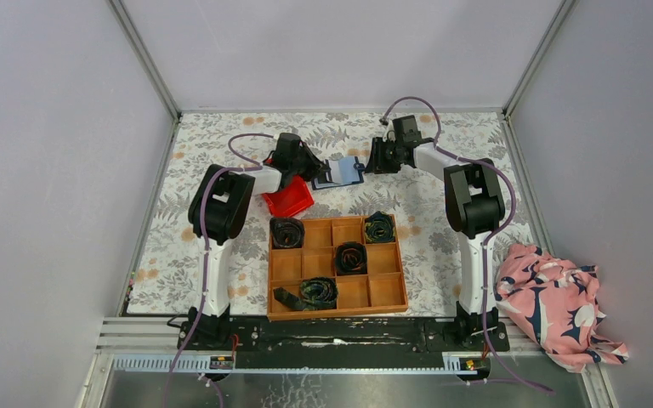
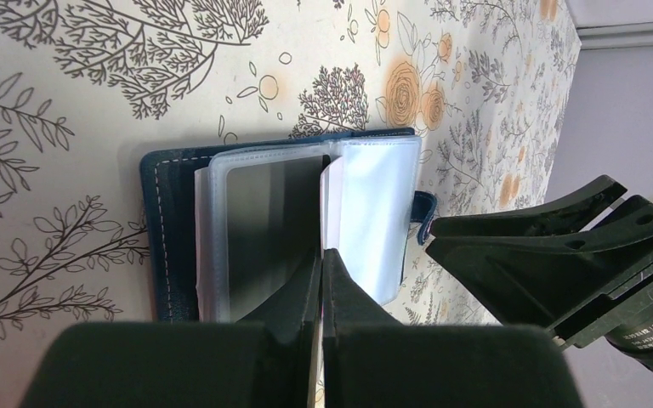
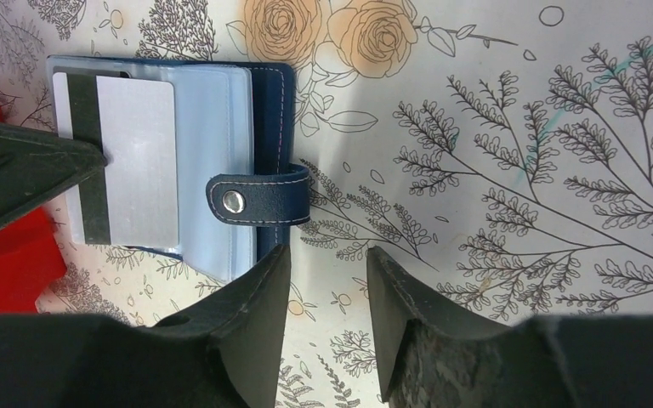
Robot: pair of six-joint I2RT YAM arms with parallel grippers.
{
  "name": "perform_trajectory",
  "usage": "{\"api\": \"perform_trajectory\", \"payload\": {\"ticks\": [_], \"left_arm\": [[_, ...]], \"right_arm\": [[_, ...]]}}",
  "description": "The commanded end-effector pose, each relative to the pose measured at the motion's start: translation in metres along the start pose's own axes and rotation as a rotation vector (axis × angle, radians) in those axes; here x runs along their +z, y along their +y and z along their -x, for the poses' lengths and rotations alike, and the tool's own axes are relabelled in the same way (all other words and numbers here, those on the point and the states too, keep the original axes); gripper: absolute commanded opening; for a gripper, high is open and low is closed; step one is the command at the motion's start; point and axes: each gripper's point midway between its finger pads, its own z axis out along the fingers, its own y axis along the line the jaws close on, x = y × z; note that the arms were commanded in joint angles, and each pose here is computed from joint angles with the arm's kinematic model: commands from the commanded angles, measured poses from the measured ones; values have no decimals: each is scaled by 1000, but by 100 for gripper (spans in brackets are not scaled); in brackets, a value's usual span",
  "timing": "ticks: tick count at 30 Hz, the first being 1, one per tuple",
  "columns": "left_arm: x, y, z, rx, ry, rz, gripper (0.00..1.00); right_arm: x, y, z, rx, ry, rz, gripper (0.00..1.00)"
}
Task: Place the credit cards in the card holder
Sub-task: Move the distractor to the corner of the board.
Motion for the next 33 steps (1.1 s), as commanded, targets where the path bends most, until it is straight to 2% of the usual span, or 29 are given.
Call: {"api": "perform_trajectory", "payload": {"ticks": [1, 8, 21, 33], "left_arm": [[-1, 16, 5, -12, -27, 45, 0], [7, 16, 9, 9, -18, 54, 0], [11, 25, 7, 12, -1, 105, 0], [9, 44, -4, 17, 27, 147, 0]], "right_arm": [[-27, 17, 29, -57, -88, -4, 47], [-74, 29, 29, -88, -132, -66, 49], [-156, 46, -79, -110, -118, -261, 51], [-186, 42, -169, -61, -66, -317, 52]]}}
